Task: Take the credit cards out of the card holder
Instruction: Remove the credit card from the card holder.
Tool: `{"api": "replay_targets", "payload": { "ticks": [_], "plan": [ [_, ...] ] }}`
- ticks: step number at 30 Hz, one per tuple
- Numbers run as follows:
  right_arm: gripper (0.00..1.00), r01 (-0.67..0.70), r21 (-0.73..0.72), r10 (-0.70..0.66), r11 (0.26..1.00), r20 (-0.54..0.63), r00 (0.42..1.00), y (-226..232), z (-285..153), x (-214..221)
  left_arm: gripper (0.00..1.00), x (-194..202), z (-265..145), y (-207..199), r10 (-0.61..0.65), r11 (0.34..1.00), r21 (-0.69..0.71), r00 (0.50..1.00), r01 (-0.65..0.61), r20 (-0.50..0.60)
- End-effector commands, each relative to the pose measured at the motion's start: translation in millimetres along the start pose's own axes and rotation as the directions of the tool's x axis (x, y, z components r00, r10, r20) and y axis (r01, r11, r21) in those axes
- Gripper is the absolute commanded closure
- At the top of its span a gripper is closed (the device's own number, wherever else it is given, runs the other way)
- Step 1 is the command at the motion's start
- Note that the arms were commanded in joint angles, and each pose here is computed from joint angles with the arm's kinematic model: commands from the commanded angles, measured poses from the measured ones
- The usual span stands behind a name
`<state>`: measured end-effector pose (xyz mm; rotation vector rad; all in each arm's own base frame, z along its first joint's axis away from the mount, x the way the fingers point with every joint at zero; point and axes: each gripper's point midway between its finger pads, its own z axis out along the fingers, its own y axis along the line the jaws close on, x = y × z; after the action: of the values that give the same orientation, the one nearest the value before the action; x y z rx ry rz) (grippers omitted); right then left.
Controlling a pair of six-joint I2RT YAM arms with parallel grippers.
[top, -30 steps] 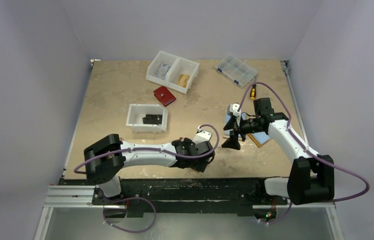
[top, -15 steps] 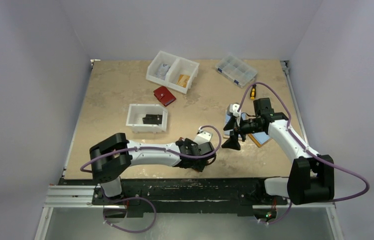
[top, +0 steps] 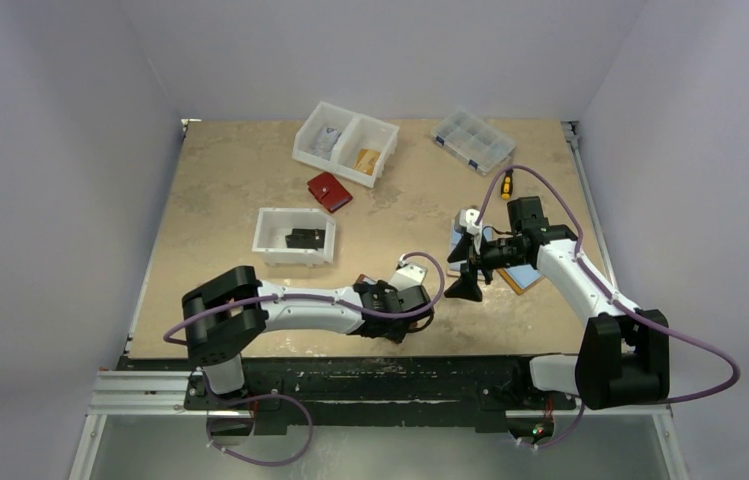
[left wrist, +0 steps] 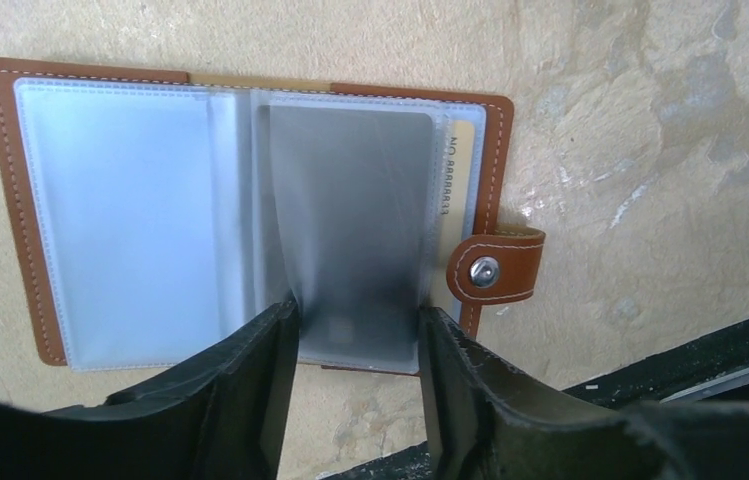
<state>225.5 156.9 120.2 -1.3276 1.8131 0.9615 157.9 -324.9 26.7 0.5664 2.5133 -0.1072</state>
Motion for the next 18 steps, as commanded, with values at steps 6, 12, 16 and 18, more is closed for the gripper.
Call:
{"api": "replay_targets", "payload": {
  "ticks": [6,12,16,18],
  "plan": [
    [0.01,0.022,-0.017,-0.022,1.000,0.013,1.000,0,-2,-7,0.65,0,-9,-5,-0.113,0.986,0.123,0.994,0.111,0.008],
    [0.01,0.018,-0.030,-0.017,0.999,0.014,1.000,3,-1,-6,0.67,-12,-23,2,-0.228,0.950,0.224,0.973,0.216,0.027],
    [0.01,0.015,-0.043,-0.014,0.999,0.016,1.000,4,-1,-6,0.69,-19,-31,8,-0.298,0.914,0.296,0.954,0.278,0.023],
    [0.01,0.011,-0.056,-0.010,0.998,0.018,1.000,6,0,-6,0.70,-22,-34,12,-0.341,0.888,0.335,0.940,0.315,0.020]
  ]
}}
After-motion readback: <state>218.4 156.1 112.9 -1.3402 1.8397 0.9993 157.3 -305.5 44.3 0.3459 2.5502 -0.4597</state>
